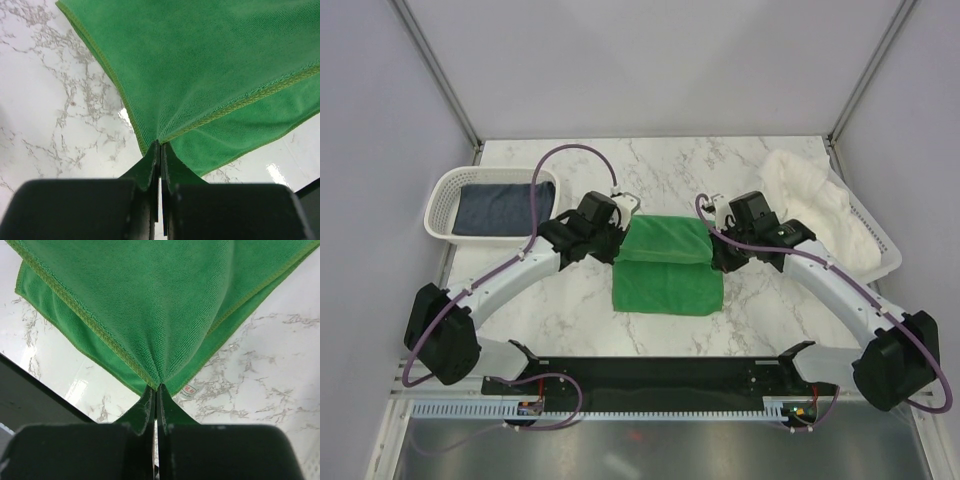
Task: Fold and stack the towels
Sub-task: Fold the towel
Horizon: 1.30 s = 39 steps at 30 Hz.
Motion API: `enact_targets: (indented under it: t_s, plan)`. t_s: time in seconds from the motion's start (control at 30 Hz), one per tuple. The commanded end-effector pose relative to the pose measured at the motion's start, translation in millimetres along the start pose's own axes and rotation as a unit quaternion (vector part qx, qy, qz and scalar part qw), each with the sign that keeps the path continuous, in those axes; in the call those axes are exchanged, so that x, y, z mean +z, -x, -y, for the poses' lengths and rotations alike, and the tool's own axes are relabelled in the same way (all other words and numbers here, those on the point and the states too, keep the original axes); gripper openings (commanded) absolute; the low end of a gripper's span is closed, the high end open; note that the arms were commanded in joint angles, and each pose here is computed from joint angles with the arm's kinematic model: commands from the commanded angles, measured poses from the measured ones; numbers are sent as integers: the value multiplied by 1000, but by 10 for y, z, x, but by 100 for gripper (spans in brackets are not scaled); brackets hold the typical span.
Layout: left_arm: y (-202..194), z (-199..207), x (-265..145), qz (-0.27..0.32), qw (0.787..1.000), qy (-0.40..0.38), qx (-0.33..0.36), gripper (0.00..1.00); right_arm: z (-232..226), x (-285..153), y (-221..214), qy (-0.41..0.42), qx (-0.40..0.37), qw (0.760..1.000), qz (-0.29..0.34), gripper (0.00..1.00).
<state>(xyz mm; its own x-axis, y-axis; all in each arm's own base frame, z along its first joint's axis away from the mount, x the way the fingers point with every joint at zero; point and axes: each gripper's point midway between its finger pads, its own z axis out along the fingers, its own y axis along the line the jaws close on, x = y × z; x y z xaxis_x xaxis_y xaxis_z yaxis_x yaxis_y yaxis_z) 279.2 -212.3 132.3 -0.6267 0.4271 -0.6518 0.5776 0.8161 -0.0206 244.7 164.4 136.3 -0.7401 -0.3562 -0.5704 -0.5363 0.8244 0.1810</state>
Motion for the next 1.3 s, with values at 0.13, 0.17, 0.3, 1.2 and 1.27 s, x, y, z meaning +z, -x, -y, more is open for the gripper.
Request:
enact_targets:
  t_s: [0.13,0.17,0.3,1.2,1.27]
  plan:
    - [-202,78,-47,-34,999,-8,-33,2,16,23,-120,-23,54,998,-33,1]
    - [-243,107,-36,-40,998,-15,-35,2,14,18,-125,-23,56,998,-34,1]
    - [-386,204,7,-65,996,-35,-43,2,41,-14,-154,-46,69,996,-41,1]
    - [-1008,480,176,-178,980,-54,-69,32,-112,353,-884,-80,213,973,-40,32]
    - [-936,501,143,-172,981,-60,-70,40,-79,266,-842,-91,211,973,-30,42]
